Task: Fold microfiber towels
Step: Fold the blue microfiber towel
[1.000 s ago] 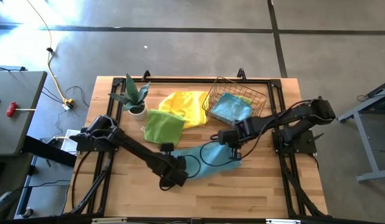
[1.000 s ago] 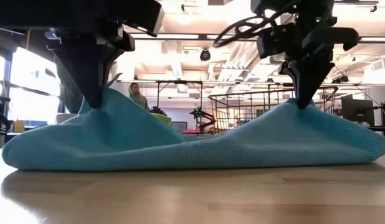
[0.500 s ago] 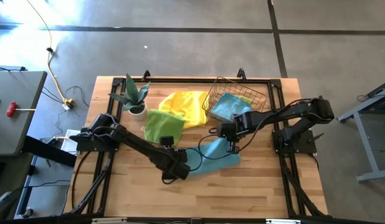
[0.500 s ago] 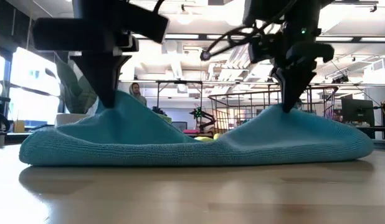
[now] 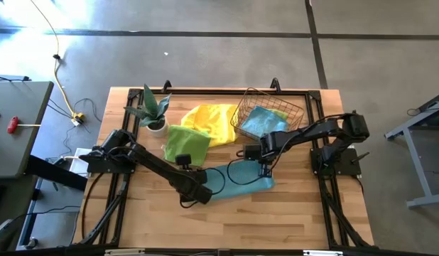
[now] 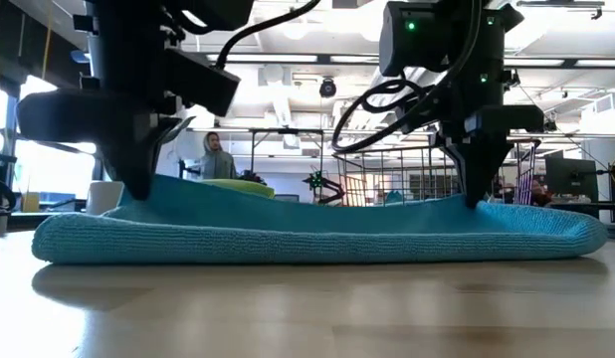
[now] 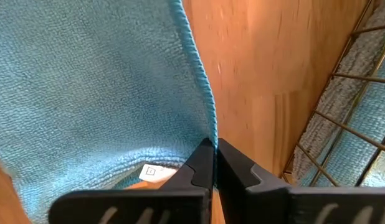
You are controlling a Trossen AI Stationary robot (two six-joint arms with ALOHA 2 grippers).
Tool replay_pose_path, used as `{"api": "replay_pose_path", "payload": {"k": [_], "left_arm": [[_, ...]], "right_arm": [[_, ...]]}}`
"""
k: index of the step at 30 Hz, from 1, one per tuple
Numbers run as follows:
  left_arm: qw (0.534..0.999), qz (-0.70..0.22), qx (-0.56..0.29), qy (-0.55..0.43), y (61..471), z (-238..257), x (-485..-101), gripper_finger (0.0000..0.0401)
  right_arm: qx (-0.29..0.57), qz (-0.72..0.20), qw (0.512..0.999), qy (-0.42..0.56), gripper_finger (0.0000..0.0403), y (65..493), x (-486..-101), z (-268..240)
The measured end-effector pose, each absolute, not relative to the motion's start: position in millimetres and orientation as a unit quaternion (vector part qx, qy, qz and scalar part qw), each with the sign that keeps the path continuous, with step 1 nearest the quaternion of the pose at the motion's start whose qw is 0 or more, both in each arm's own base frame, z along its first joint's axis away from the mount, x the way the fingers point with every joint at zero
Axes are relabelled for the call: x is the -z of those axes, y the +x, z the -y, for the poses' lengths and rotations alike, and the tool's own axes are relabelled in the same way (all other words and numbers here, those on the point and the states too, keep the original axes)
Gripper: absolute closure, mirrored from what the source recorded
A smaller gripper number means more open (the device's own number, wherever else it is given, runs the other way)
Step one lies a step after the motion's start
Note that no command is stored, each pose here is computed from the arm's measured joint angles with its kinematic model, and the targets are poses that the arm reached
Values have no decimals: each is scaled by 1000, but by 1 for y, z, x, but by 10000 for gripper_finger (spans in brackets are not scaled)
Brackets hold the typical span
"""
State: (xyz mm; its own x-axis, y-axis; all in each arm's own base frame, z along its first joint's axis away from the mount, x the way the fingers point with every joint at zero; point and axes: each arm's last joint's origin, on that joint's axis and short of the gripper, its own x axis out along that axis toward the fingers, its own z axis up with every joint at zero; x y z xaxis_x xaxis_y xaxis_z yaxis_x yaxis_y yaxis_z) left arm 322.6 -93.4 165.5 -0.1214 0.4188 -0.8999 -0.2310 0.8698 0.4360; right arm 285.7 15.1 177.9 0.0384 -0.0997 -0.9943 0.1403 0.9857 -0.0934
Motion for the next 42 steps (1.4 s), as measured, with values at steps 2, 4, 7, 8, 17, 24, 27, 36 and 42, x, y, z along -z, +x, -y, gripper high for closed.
{"api": "replay_pose_path", "payload": {"k": [2, 4, 7, 8, 17, 24, 27, 36, 42], "left_arm": [[660, -706, -247, 66, 323, 93, -165, 401], [664, -700, -252, 73, 323, 93, -166, 401], [668, -692, -261, 87, 324, 92, -166, 394], [669, -690, -262, 90, 324, 92, -166, 389], [648, -705, -266, 111, 319, 90, -168, 324], [565, -718, -377, 152, 298, 76, -181, 298], [596, -695, -379, 133, 300, 78, -183, 299], [710, -646, -223, 171, 308, 128, -183, 304], [751, -615, -184, 155, 302, 141, -166, 306]], "right_arm": [[83, -689, 720, 15, 402, 286, -178, -15], [83, -690, 719, 14, 402, 285, -178, -15], [80, -691, 718, 12, 387, 285, -178, -15], [79, -691, 718, 10, 378, 285, -178, -15], [81, -723, 685, 19, 259, 277, -181, -16], [102, -749, 654, 35, 247, 274, -201, -27], [113, -750, 650, 39, 255, 273, -206, -38], [127, -748, 651, 28, 251, 253, -196, -94], [172, -739, 652, -9, 240, 237, -195, -116]]}}
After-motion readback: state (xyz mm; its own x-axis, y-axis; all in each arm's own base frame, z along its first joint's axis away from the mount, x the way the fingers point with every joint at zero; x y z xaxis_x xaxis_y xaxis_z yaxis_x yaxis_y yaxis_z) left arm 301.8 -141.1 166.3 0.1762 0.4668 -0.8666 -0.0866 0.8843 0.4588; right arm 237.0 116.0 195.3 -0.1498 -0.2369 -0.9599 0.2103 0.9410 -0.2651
